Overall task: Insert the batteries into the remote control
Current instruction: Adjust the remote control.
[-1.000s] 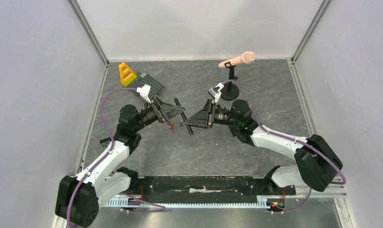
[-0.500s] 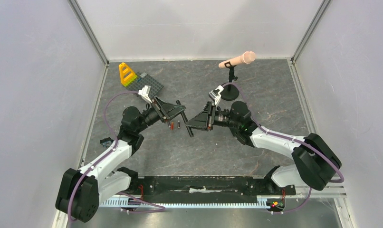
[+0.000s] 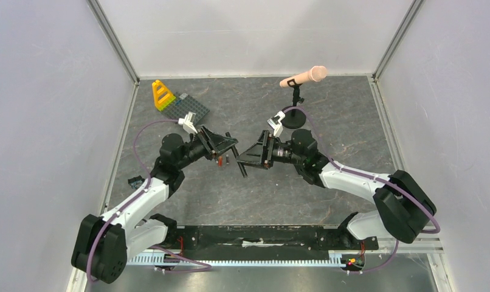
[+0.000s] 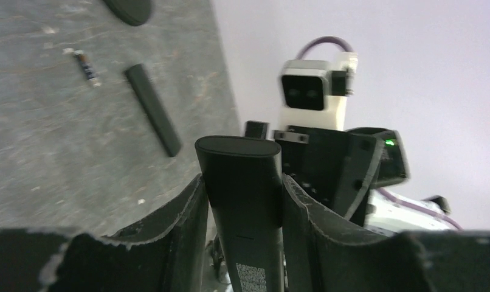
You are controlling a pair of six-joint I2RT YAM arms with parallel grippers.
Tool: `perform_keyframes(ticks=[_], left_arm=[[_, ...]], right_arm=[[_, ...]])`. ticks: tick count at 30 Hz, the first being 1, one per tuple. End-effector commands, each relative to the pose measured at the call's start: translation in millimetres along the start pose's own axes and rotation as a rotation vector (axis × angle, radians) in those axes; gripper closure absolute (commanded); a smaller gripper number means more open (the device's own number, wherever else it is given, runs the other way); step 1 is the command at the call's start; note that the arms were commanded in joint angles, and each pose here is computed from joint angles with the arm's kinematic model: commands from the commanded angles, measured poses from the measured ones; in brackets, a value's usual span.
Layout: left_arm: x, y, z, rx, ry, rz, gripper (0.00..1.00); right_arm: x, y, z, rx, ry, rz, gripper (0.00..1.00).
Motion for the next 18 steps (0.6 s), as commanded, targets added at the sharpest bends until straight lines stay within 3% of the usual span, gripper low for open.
perform_keyframes(ticks=[1,4,9,14,18], left_arm=[[1,2,10,0.163,0.034,0.158,0.98],[1,4,15,0.235,0.075,0.262,0.98],[5,5,13,0.260,0.149,0.344,0.98],[13,4,5,0.271,0.198,0.386,0.98],[17,3,1,0.270,0.216,0.401,0.98]], right_arm=[[2,6,16,-0.192,-0.114,-0.106,0.18],[-1,4,27,-0.323,-0.183,-0.199,0.09],[2,1,29,-0.501,-0.224,-0.336,0.08],[18,5,20,-0.601,-0.224,-0.392,0.12],[28,0,18,-0.615,-0.238,-0.443,0.21]])
Point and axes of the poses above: each gripper's point midway between its finger pads, its own x axis out along the fingers, its own y axis along the line the jaws close on, z = x × y, the point moved 8 cm from there along -x, back along the fingers, and after that the axes turned 15 degrees about x, right-handed, at the moved point
